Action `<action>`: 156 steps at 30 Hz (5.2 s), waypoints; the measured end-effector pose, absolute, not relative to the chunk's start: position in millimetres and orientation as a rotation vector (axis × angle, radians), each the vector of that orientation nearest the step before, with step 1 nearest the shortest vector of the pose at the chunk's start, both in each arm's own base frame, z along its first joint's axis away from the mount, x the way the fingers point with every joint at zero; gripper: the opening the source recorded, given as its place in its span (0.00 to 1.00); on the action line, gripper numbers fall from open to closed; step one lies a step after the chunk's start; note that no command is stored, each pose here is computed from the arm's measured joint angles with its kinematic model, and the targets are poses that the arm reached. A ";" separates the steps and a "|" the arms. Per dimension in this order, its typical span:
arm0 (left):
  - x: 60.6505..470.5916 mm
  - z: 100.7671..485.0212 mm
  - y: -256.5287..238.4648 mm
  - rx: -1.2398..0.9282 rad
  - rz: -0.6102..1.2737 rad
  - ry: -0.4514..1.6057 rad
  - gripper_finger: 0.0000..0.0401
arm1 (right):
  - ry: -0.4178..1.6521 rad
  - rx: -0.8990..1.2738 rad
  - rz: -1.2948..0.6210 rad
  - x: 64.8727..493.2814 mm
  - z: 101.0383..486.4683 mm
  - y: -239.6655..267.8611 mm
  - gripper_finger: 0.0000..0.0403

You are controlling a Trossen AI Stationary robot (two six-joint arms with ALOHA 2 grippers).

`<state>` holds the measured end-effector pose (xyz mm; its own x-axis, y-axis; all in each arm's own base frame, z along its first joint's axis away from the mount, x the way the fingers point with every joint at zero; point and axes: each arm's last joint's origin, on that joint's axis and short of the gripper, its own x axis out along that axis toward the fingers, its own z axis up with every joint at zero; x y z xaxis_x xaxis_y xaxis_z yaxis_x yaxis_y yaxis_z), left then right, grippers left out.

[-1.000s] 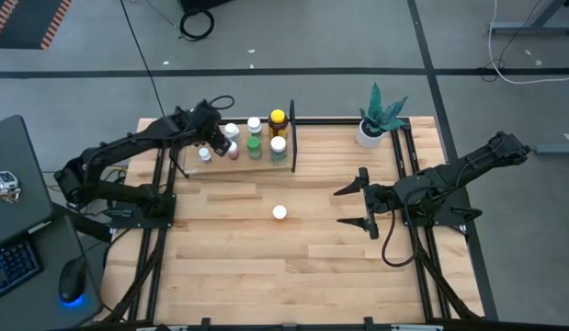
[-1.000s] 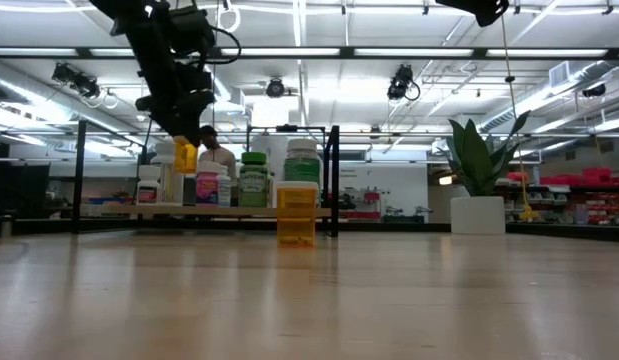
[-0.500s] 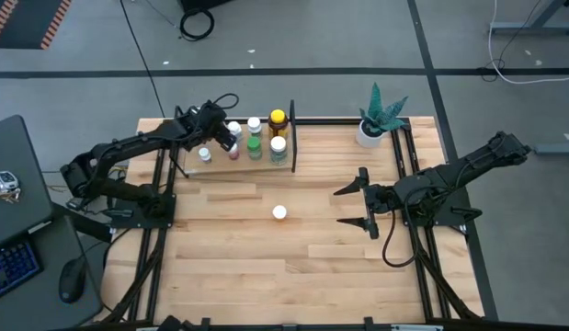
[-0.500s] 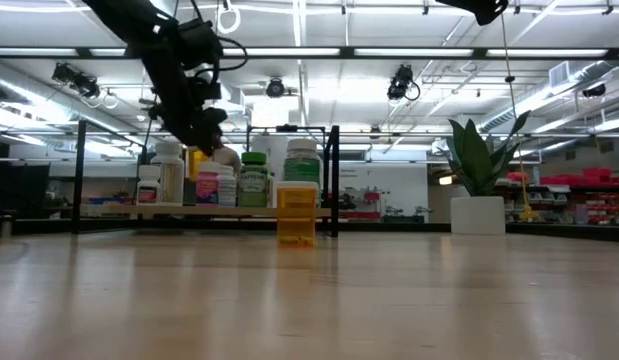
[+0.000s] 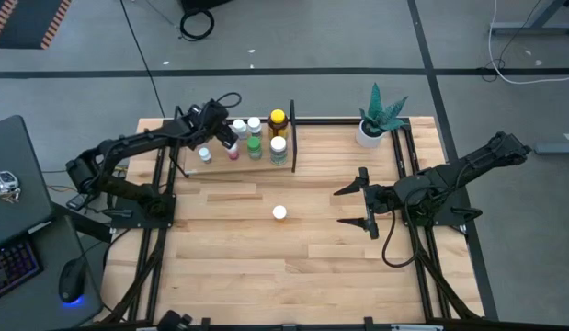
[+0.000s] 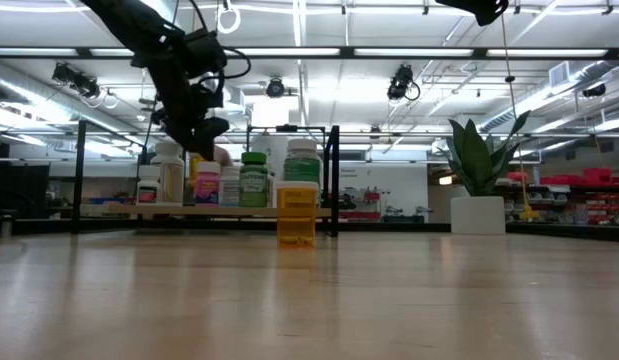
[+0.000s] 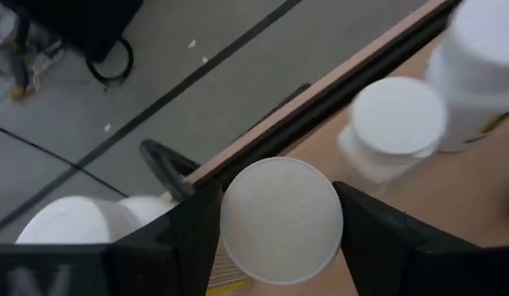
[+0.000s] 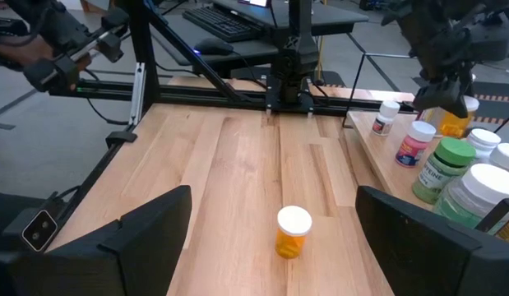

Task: Pick and place medicine bottles onto shelf by color
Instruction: Put the top orange pill bottle on the shelf, then adjust the pink pill bottle on the shelf, then put the orange pill bottle on the shelf

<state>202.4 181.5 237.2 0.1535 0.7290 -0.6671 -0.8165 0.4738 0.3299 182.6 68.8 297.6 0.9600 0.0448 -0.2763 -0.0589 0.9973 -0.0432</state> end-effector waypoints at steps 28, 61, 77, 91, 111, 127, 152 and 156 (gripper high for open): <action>196.7 229.7 177.8 -0.341 1.140 0.874 0.55 | 0.254 -0.041 0.057 183.3 300.1 69.2 0.87; 206.0 212.4 174.3 -0.400 1.312 0.838 0.55 | 0.250 -0.057 0.119 180.9 300.5 76.3 0.87; 206.3 211.8 172.5 -0.398 1.296 0.856 0.63 | 0.248 -0.057 0.120 180.9 300.6 76.3 0.87; 208.5 214.6 171.8 -0.351 1.262 0.876 0.69 | 0.244 -0.055 0.120 180.9 301.1 76.4 0.87; 226.0 242.9 144.2 -0.146 1.156 1.048 0.55 | 0.244 -0.041 0.144 178.9 301.1 81.1 0.87; 227.7 241.9 130.8 -0.144 0.997 1.158 0.52 | 0.235 -0.044 0.130 178.7 301.8 81.5 0.87; 232.5 251.2 124.6 -0.191 0.938 1.086 0.49 | 0.236 -0.044 0.130 178.7 301.7 81.5 0.87; 240.4 274.4 112.3 -0.197 0.855 1.004 0.47 | 0.236 -0.046 0.131 178.7 301.6 81.5 0.87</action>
<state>240.4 112.3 274.4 0.2522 0.5380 -0.8043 -0.7082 0.6690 0.2254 178.7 81.5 301.6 0.9637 0.1237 -0.2364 -0.1345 0.9905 -0.0300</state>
